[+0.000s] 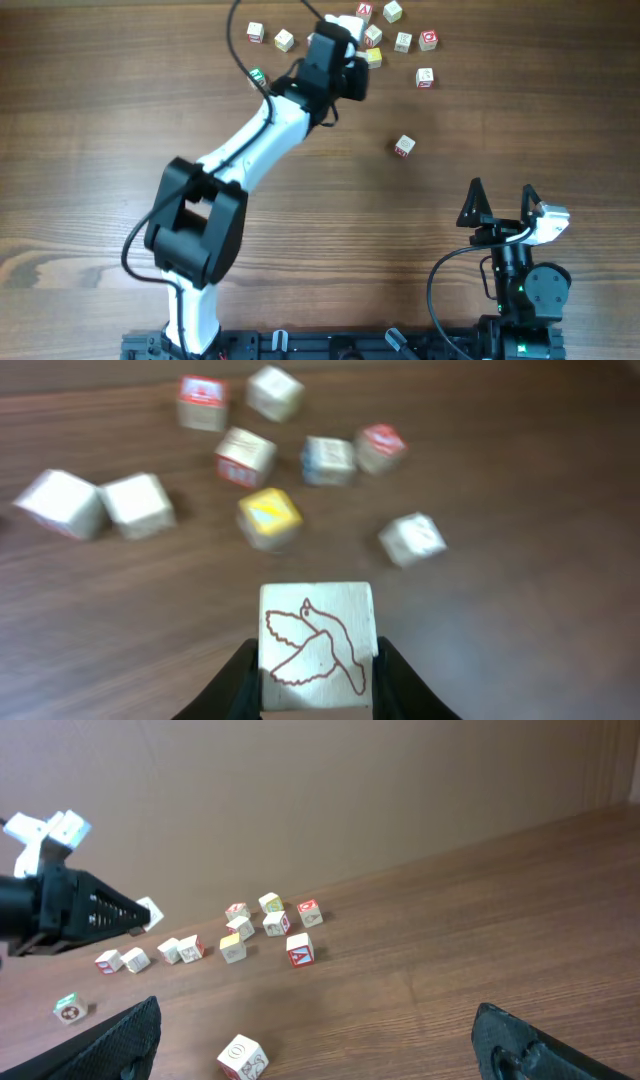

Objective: Form a circle
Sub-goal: 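Place the bird block beside the 'O' block with the left gripper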

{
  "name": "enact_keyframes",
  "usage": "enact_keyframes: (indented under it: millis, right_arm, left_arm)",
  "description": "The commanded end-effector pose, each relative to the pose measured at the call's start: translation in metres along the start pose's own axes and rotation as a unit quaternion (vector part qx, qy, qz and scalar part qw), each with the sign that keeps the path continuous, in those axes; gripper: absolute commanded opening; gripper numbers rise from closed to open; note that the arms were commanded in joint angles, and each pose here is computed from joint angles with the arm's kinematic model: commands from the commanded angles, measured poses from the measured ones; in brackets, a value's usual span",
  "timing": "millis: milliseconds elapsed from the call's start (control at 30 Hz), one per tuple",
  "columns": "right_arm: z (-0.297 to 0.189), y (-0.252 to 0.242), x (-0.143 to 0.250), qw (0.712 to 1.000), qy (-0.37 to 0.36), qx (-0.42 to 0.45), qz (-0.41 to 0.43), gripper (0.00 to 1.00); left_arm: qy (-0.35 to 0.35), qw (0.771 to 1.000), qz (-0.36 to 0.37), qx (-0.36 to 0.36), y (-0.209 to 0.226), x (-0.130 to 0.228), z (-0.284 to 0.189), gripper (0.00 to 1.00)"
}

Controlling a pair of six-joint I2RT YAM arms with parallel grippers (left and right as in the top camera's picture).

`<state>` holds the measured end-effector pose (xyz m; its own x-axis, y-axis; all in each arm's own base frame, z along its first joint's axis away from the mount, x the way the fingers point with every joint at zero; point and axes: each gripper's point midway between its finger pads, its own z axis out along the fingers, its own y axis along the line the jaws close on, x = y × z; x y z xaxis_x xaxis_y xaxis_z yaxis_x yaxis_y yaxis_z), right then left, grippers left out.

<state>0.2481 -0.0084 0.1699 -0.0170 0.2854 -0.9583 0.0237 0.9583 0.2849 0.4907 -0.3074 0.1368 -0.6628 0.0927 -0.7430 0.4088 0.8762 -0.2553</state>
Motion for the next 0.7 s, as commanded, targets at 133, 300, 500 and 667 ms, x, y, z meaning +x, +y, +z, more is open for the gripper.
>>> enact_keyframes:
  millis: [133,300,500,667]
  right_arm:
    - [0.0,-0.002,0.0,1.0,-0.002,0.004,0.002,1.0]
    - [0.0,-0.002,0.0,1.0,-0.002,0.004,0.002,1.0]
    - [0.0,-0.002,0.0,1.0,-0.002,0.004,0.002,1.0]
    - [0.0,-0.002,0.0,1.0,-0.002,0.004,0.002,1.0]
  left_arm:
    - [0.114,0.992,0.045,0.018,-0.048,0.068,-0.006,0.24]
    - [0.198,0.98,0.032,-0.003,-0.046,0.11,-0.019,0.22]
    - [0.237,0.971,0.032,-0.015,-0.04,0.129,-0.026,0.23]
    - [0.226,0.973,0.041,-0.007,-0.038,0.149,-0.014,0.23]
